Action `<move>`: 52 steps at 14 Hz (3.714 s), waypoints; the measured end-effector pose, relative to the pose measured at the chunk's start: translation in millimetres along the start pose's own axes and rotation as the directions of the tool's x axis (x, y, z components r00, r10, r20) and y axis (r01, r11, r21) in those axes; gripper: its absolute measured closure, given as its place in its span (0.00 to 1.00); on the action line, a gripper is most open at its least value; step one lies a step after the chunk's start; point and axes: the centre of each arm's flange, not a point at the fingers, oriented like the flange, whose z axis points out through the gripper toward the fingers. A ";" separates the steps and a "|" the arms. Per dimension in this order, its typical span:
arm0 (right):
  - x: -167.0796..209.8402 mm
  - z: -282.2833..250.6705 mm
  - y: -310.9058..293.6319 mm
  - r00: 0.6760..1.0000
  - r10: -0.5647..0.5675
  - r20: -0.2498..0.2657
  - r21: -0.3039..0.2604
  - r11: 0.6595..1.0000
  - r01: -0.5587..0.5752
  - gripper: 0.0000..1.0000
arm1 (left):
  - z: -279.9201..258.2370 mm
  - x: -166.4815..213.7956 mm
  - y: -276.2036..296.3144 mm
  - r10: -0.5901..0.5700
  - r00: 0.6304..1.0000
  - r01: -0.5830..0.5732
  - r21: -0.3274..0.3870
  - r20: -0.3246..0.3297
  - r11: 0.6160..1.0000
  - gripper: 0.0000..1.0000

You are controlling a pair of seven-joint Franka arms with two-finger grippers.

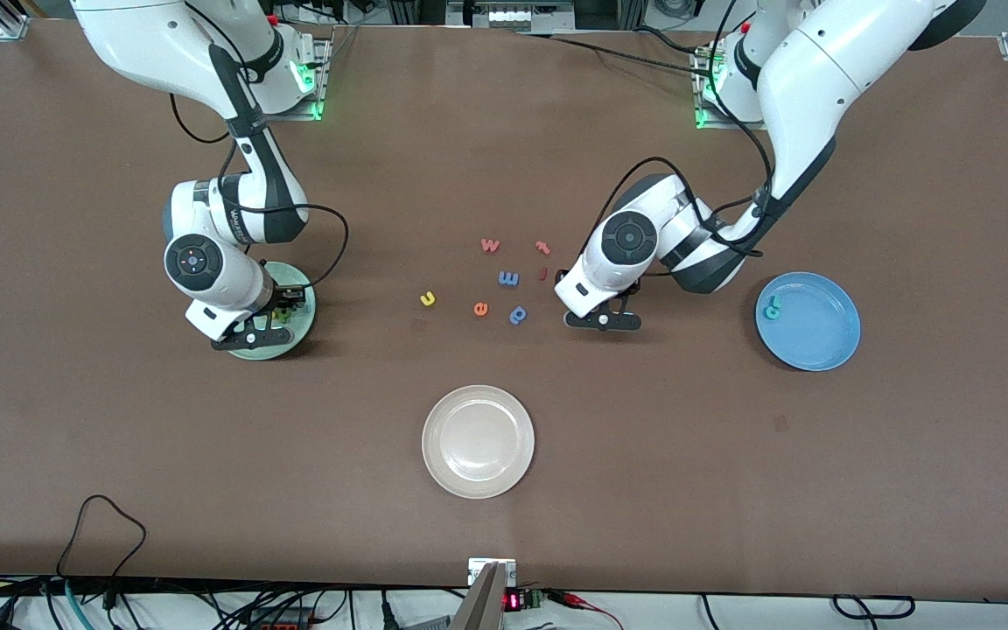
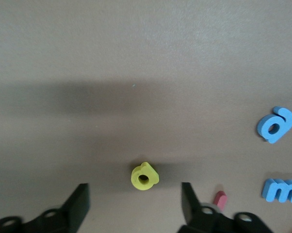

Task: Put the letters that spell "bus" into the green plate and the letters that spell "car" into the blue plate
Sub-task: 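Reach the right gripper to the yellow n while the left gripper grasps yellow a, then place the n on the green plate while the left gripper places a on blue plate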

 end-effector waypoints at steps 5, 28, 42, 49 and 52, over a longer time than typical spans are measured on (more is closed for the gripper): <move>1.8 -29.1 -70.4 0.999 -0.001 -0.048 0.082 0.997 0.005 0.00 | 31.2 -9.4 -11.6 0.001 1.000 -0.003 -0.037 -0.031 0.999 0.36; 0.9 16.0 -259.7 0.987 -0.149 -0.066 0.109 0.982 0.156 0.50 | -54.3 33.9 -108.9 0.064 0.997 -0.070 0.246 0.033 0.967 0.68; 15.5 -7.3 -216.7 0.997 -0.078 -0.020 0.086 0.993 0.080 0.74 | -126.6 55.3 -253.1 0.201 0.960 -0.250 0.270 0.195 0.930 0.00; 26.9 -61.4 -10.2 0.999 0.029 0.040 0.044 0.999 -0.031 0.74 | -333.7 41.5 -246.6 0.085 0.990 -0.100 0.130 0.116 0.986 0.00; 18.3 -39.3 42.0 0.997 0.042 0.071 0.038 0.998 -0.045 0.74 | -382.3 21.2 -262.6 0.009 0.999 -0.013 0.093 0.046 0.996 0.00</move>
